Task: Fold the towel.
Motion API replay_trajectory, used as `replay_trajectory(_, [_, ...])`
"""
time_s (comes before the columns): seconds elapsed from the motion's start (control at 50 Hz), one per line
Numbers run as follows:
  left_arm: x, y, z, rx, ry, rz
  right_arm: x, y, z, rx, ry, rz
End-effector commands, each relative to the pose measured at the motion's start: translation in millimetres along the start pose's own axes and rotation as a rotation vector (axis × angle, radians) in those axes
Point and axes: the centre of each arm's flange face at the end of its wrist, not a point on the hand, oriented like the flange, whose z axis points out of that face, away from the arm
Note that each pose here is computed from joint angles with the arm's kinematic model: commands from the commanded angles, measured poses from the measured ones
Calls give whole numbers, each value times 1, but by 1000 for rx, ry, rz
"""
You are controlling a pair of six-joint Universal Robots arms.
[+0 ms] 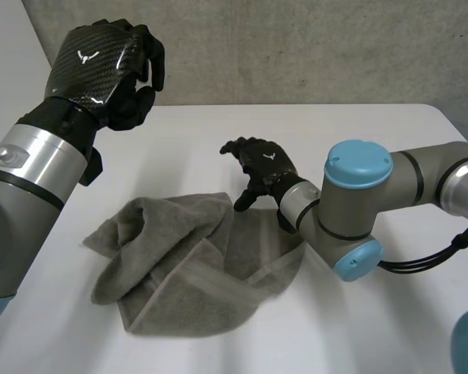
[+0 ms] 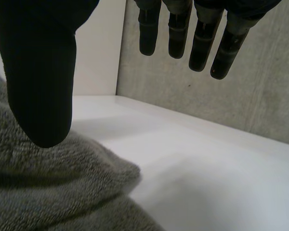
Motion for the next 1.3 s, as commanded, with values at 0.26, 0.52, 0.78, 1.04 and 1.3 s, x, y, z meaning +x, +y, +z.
replay_trajectory(0.26, [-36,36,-19,-223,-99,13,-33,-49,-59,-144,-146,-231])
replay_trajectory(0.52, [-82,73,-32,-359,-188,22,-52,-34,-99,-344,-249,-381])
replay_trajectory(0.78, [-101,94,-39,-423,-249,0,-92,-2,-94,-344,-360,-408])
replay_trajectory(1.04, [-100,97,-42,-436,-243,-8,-100,21,-67,-347,-376,-392])
replay_trajectory(1.3, [-95,98,-42,-438,-204,-19,-102,-4,-66,-292,-358,-351])
